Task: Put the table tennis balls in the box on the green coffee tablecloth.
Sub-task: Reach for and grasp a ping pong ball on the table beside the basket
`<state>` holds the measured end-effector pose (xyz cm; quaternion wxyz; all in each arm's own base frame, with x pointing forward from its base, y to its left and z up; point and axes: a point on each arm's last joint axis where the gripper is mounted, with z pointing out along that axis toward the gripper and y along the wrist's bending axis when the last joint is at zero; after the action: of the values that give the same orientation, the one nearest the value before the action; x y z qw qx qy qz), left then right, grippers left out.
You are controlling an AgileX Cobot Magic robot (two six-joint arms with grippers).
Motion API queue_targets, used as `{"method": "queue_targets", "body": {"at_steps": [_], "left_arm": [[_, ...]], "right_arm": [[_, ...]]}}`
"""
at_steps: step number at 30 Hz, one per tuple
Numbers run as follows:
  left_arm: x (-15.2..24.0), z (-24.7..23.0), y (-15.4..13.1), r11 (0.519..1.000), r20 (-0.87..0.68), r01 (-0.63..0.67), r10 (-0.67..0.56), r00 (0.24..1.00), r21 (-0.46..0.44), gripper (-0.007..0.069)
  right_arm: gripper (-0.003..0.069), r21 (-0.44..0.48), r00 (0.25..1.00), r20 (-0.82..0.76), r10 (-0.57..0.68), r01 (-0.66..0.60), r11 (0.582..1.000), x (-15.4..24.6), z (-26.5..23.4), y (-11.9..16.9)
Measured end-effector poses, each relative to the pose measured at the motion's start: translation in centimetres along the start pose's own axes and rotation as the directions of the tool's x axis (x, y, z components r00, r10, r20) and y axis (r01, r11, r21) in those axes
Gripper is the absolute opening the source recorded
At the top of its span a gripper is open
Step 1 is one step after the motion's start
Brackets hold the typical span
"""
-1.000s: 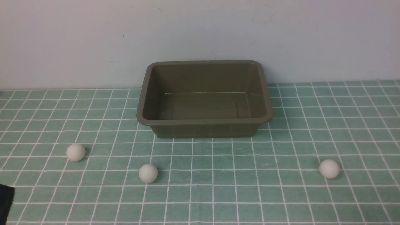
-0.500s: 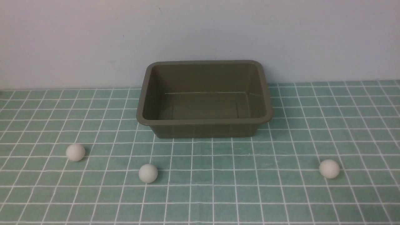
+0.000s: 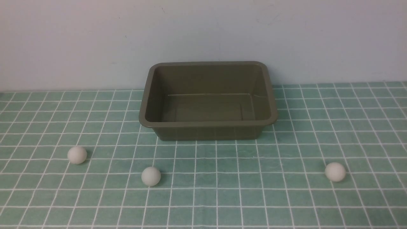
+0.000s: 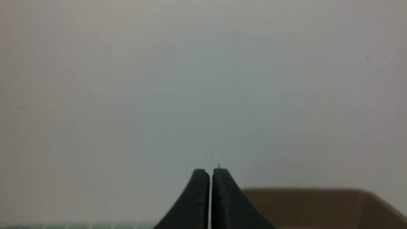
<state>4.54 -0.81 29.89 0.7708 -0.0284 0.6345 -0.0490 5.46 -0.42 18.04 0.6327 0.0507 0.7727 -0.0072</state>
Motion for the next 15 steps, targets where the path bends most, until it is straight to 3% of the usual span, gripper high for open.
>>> {"method": "queue_targets", "body": {"at_steps": [8, 15], "left_arm": [[1.7, 8.0, 0.9, 1.000, -0.412, -0.004, 0.015, 0.911, 0.026, -0.0004], [5.2, 17.9, 2.1, 0.993, -0.725, 0.102, -0.031, 0.688, 0.054, -0.0004]], "right_arm": [[-0.0007, 0.000, 1.000, 0.000, 0.000, 0.000, 1.000, 0.0, 0.0, 0.0], [-0.0007, 0.000, 1.000, 0.000, 0.000, 0.000, 1.000, 0.0, 0.0, 0.0]]}}
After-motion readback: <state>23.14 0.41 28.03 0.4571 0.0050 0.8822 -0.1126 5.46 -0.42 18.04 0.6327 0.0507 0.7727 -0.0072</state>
